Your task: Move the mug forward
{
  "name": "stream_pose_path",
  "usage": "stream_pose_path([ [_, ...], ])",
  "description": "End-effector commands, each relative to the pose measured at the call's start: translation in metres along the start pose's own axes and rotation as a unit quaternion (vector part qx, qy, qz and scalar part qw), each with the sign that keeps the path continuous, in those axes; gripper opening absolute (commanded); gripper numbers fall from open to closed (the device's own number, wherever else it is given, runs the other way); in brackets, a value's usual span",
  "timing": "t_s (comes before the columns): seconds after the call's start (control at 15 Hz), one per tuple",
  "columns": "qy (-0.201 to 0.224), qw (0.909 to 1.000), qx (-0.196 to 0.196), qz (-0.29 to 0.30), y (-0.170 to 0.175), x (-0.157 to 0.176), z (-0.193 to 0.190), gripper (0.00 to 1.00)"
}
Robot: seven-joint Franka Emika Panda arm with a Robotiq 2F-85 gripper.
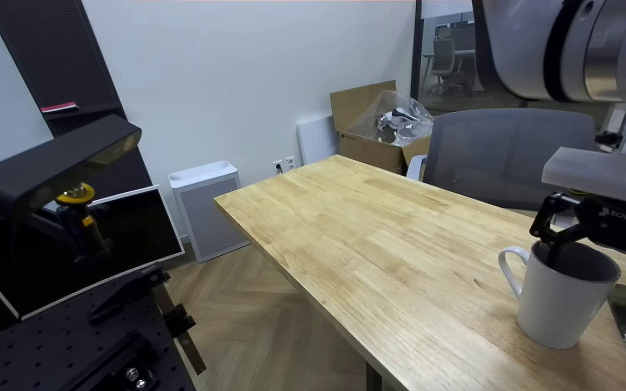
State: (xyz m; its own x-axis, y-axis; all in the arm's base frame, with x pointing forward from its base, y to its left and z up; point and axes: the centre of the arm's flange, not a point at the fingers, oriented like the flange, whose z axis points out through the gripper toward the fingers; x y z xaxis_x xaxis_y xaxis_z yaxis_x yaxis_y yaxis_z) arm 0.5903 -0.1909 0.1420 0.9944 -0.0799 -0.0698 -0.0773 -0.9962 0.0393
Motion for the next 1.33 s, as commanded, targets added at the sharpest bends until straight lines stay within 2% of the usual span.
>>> stream_pose_path([
  [0.0, 0.007, 0.9999, -0.001, 0.015, 0.002, 0.009, 0.002, 1.0],
  [0.2, 0.007, 0.9999, -0.002, 0.016, 0.003, 0.01, 0.004, 0.97],
  [0.27, 0.008, 0.9999, -0.002, 0.015, 0.003, 0.011, 0.004, 0.75],
  [0.4, 0.007, 0.9998, -0.002, 0.016, 0.004, 0.011, 0.004, 0.71],
  [0.87, 0.01, 0.9995, -0.002, 0.029, 0.013, 0.016, 0.0, 0.23],
  [1.07, 0.011, 0.9984, -0.001, 0.055, 0.027, 0.022, -0.008, 0.02],
  [1.27, 0.012, 0.9967, -0.003, 0.08, 0.043, 0.027, -0.011, 0.0],
])
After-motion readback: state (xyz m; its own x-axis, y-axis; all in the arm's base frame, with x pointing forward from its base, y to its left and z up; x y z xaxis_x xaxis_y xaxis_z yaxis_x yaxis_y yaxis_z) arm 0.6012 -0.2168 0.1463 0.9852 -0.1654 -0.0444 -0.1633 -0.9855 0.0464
